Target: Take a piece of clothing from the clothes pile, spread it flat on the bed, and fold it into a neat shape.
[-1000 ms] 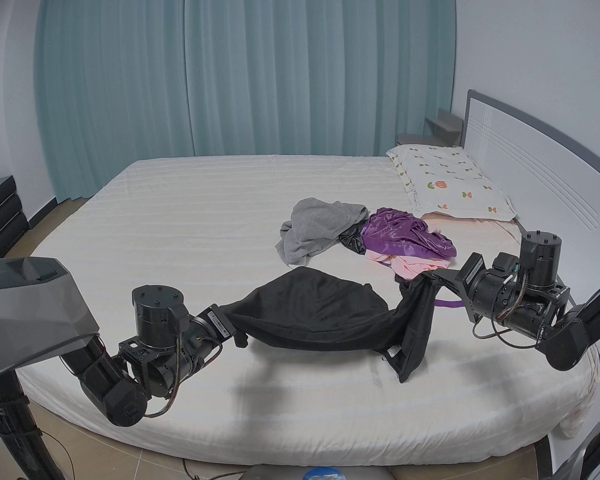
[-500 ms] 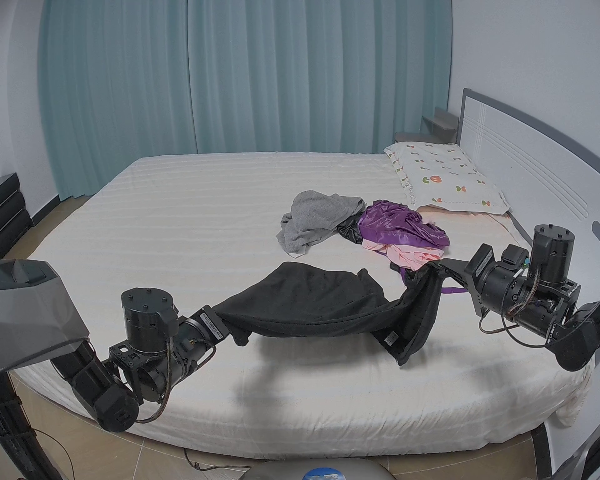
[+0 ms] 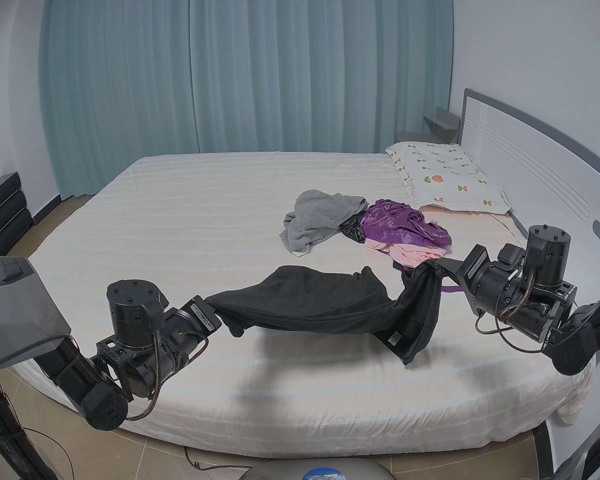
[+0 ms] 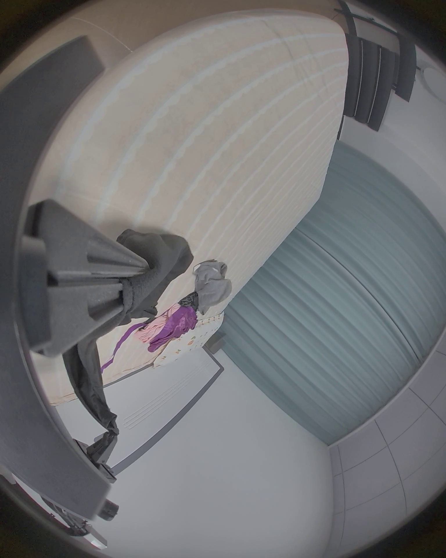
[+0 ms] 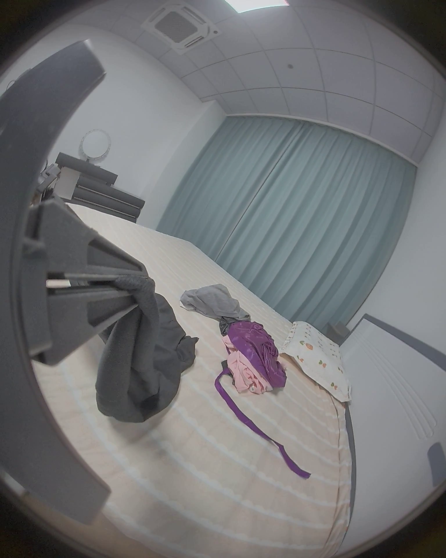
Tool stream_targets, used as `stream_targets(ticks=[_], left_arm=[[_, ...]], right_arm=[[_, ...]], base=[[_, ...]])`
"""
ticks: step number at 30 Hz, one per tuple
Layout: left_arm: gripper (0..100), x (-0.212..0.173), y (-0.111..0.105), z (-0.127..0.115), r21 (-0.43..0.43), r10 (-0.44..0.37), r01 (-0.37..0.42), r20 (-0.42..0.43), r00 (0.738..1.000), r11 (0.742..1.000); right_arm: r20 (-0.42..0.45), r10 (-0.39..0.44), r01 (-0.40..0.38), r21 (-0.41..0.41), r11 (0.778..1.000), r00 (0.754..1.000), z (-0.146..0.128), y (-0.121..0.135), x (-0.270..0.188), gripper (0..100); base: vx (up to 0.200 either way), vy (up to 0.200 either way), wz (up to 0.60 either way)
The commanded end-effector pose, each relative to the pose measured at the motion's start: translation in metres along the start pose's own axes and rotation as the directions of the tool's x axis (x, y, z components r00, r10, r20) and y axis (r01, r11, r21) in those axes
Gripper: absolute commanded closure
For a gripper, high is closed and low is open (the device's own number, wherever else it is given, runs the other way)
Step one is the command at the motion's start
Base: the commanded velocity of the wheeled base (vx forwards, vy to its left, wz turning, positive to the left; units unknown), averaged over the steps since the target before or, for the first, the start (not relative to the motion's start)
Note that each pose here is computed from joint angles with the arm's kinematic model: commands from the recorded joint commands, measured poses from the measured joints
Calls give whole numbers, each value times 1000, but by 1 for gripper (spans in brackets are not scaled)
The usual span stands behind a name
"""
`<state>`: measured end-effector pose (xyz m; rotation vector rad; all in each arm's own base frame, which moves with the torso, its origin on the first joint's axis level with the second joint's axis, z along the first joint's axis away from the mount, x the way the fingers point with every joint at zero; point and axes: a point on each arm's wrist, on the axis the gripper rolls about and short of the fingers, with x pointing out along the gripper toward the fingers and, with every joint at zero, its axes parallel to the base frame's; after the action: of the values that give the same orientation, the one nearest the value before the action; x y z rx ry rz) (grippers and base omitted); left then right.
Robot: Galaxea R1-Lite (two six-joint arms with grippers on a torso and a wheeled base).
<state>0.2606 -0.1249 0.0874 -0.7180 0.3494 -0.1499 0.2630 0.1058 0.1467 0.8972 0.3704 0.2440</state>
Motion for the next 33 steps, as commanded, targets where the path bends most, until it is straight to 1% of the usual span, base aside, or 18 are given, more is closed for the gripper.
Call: stream_targets(ticks=[1,5,7,9,12,17,21,26,29,33], left_arm=[[100,-5,-4,5,-4,-18,18,15,1000,1000],[100,-7,-6,8,-7,-27,27,26,999,1000],[100,-10,-8,10,-9,-33,34,32,999,999],[100,-11,-9,11,-8,-38,38,36,999,999],[100,-13,-9,11,-8,-40,40,36,999,999],[100,-13,-9,12,-8,-39,39,35,999,999],[100,-16,-10,14,-10,-45,46,43,998,999],[100,-19,-9,13,-6,-39,39,39,998,999],[100,-23,-11,16,-8,-48,49,49,998,999],[100,-25,-12,18,-7,-54,54,56,997,999]], right_arm=[[-12,-11,11,-26,1000,1000,-8,0,6,100],[10,11,-11,-41,999,1000,-9,2,8,100],[42,44,-42,-63,997,998,-8,5,10,100],[45,59,-55,-86,995,997,-9,7,11,100],[63,95,-87,-123,989,993,-4,19,15,100],[81,133,-122,-128,984,988,0,29,11,100],[79,134,-123,-133,983,988,-1,29,13,100],[86,149,-133,-174,976,985,0,33,14,100],[97,162,-141,-193,971,982,2,36,12,100],[86,170,-151,-192,970,982,-1,39,13,100]], base=[[0,200,0],[0,200,0],[0,200,0],[0,200,0],[0,200,0],[0,200,0],[0,200,0],[0,200,0],[0,200,0],[0,200,0]])
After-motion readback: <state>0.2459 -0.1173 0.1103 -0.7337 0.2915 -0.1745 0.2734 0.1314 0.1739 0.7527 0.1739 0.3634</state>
